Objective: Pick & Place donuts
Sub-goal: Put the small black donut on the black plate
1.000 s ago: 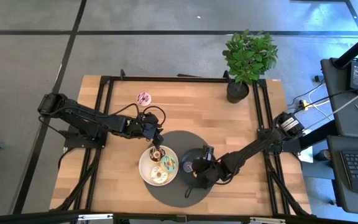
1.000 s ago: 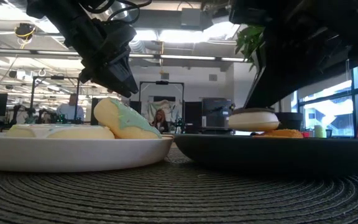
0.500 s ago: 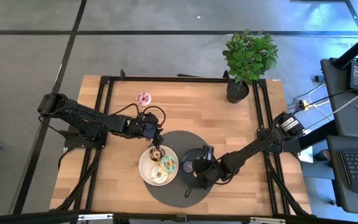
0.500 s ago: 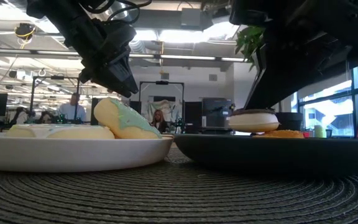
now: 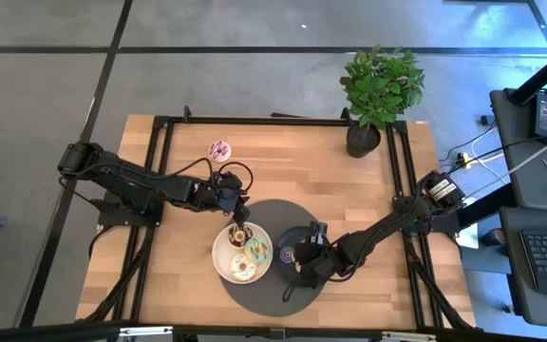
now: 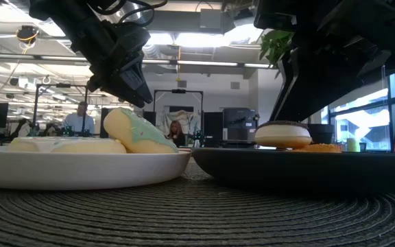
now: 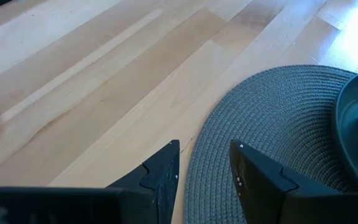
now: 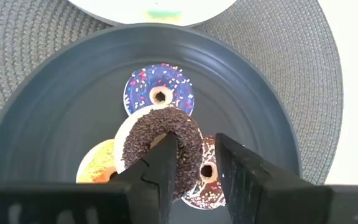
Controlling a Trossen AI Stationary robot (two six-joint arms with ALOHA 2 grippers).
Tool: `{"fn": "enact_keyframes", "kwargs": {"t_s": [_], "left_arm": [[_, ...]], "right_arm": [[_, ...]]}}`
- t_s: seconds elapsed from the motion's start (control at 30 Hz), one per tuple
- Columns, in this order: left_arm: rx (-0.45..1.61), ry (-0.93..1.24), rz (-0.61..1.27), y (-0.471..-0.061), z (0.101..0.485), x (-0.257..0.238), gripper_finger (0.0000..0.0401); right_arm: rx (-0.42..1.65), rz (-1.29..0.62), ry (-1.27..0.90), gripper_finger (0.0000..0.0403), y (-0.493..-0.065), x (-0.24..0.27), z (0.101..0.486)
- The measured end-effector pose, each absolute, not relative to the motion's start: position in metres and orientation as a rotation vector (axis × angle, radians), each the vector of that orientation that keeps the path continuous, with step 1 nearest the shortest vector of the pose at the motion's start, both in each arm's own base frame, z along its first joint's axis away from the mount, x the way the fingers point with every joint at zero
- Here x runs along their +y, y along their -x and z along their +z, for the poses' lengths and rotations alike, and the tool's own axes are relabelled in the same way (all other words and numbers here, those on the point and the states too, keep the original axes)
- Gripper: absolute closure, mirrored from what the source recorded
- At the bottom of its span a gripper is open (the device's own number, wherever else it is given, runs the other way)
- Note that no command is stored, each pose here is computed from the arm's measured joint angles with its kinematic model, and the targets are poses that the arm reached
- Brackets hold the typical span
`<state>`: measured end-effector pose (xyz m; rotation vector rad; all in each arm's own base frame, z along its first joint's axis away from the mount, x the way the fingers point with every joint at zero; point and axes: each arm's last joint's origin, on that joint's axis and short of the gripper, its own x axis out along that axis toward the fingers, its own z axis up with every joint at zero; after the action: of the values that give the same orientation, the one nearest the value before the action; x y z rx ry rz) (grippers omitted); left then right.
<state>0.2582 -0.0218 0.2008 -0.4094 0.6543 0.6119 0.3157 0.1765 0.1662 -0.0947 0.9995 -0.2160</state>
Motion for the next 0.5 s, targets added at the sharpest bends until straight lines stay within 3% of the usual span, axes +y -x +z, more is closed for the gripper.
{"fn": "enact_keyframes", "kwargs": {"t_s": [0.5], "left_arm": [[0.655,0.41,0.611,-0.2582,0.2008,-0.0218,0.0264]], "right_arm": [[0.997,-0.229,0.107,0.0285,-0.3137,0.1747,0.1703]]}}
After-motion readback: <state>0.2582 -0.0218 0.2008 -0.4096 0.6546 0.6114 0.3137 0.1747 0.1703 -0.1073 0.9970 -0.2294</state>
